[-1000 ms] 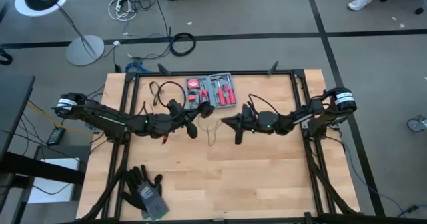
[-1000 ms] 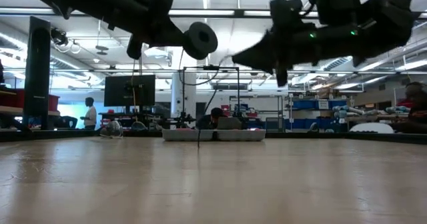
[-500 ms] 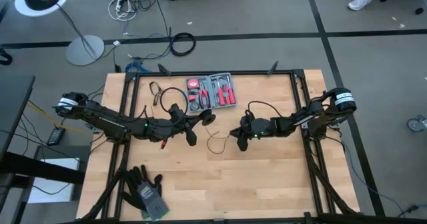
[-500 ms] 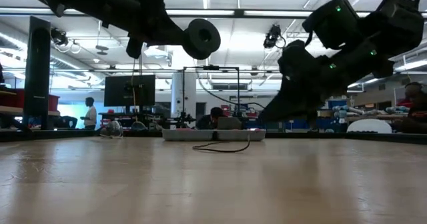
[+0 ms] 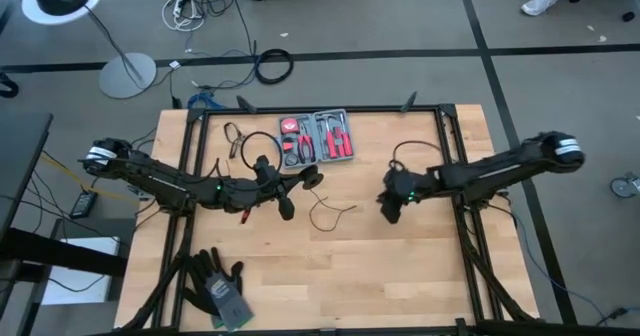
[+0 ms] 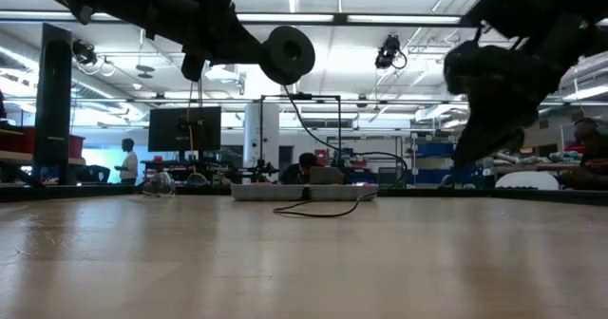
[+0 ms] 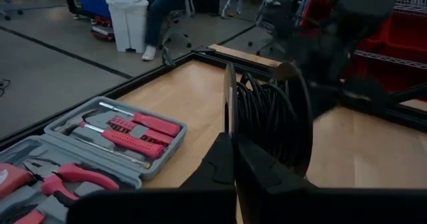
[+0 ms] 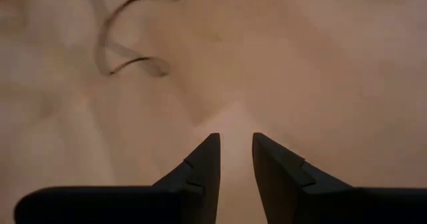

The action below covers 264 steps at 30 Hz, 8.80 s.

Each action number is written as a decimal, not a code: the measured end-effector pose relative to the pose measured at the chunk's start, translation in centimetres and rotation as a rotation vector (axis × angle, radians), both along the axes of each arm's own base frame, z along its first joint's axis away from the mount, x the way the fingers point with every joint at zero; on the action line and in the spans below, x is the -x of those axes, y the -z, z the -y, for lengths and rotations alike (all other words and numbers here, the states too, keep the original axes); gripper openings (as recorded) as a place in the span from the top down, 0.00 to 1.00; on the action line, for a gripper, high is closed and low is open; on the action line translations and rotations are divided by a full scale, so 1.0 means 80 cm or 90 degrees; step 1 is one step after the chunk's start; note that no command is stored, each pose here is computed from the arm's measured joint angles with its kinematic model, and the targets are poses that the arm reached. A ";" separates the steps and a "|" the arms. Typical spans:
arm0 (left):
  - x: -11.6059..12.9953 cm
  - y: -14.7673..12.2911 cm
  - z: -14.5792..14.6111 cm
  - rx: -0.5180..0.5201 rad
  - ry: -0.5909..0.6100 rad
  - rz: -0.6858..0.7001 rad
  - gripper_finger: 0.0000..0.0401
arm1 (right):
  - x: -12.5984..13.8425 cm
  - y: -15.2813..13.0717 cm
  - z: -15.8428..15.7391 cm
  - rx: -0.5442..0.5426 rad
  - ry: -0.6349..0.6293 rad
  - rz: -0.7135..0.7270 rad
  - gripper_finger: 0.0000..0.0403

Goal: Coil cords
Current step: Coil the black wire onto the black spool

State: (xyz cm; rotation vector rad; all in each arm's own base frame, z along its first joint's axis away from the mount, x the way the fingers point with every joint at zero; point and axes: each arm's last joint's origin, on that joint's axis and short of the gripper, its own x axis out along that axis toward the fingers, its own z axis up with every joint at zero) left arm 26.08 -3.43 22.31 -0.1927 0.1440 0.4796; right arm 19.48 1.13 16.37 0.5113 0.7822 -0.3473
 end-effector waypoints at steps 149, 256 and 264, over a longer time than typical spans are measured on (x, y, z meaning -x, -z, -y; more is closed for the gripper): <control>0.010 0.026 -0.040 0.095 0.007 0.210 1.00 | -0.041 0.033 -0.025 0.068 0.023 0.254 0.94; 0.013 0.069 -0.046 0.076 -0.021 -0.041 1.00 | -0.220 -0.096 0.036 0.192 -0.049 0.285 1.00; 0.012 0.066 -0.047 0.092 -0.047 -0.014 1.00 | -0.234 -0.081 0.028 0.214 -0.074 0.310 1.00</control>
